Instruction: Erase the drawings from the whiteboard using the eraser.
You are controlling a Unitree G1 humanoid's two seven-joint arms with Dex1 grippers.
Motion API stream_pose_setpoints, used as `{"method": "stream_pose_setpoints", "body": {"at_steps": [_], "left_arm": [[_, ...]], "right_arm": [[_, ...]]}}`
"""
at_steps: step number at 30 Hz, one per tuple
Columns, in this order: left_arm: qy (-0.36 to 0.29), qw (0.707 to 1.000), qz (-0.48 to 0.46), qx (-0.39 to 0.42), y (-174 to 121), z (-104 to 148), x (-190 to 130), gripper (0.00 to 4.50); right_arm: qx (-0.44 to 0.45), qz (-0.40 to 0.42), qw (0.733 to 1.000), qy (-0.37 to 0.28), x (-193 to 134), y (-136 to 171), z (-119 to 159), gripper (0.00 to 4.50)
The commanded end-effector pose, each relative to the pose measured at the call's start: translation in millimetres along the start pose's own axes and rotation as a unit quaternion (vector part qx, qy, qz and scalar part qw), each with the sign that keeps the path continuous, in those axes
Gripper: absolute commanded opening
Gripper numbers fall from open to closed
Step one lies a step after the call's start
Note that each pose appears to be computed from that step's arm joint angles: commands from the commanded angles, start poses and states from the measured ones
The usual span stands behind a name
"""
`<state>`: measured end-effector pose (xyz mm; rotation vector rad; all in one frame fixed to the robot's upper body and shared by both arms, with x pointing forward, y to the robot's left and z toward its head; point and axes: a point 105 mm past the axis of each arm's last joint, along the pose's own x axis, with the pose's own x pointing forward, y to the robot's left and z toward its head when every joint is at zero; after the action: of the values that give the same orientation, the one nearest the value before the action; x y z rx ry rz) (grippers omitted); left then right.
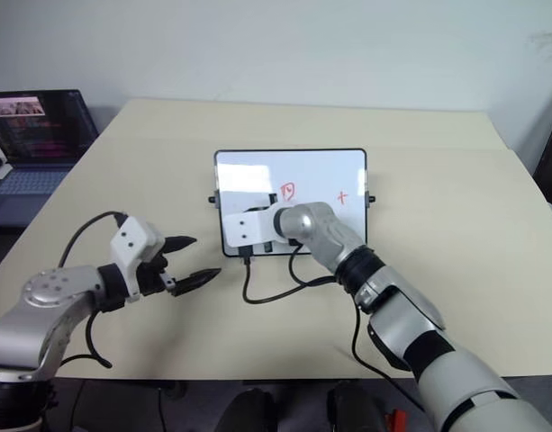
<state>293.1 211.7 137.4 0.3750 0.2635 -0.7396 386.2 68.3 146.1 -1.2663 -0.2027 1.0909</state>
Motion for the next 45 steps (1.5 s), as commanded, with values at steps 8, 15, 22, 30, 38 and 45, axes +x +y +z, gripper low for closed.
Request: {"method": "stream_pose_setpoints", "body": {"at_steps": [8,15,22,30,38,45], "left_arm": [[-0.019,1.000,-0.008,0.017,-3,11,2,4.50],[-0.020,1.000,-0.009,0.016,-6,11,1,4.50],[-0.020,1.000,-0.009,0.012,-13,9,-2,4.50],[-0.022,1.000,-0.007,0.011,-16,10,-3,4.50],[-0.023,1.000,-0.012,0.013,-16,11,-1,4.50],[-0.032,0.999,-0.018,0.018,-13,16,3,4.50]], "right_arm": [[0.004,0.022,0.998,0.064,-12,1,-35,1.23],[-0.024,0.015,0.999,0.035,-7,-2,-17,1.23],[-0.043,-0.091,0.995,-0.024,1,-35,18,1.23],[-0.022,0.033,0.999,0.001,9,6,3,1.23],[-0.037,-0.075,0.996,-0.009,1,-34,9,1.23],[-0.008,-0.055,0.998,-0.011,-3,-29,3,1.23]]}}
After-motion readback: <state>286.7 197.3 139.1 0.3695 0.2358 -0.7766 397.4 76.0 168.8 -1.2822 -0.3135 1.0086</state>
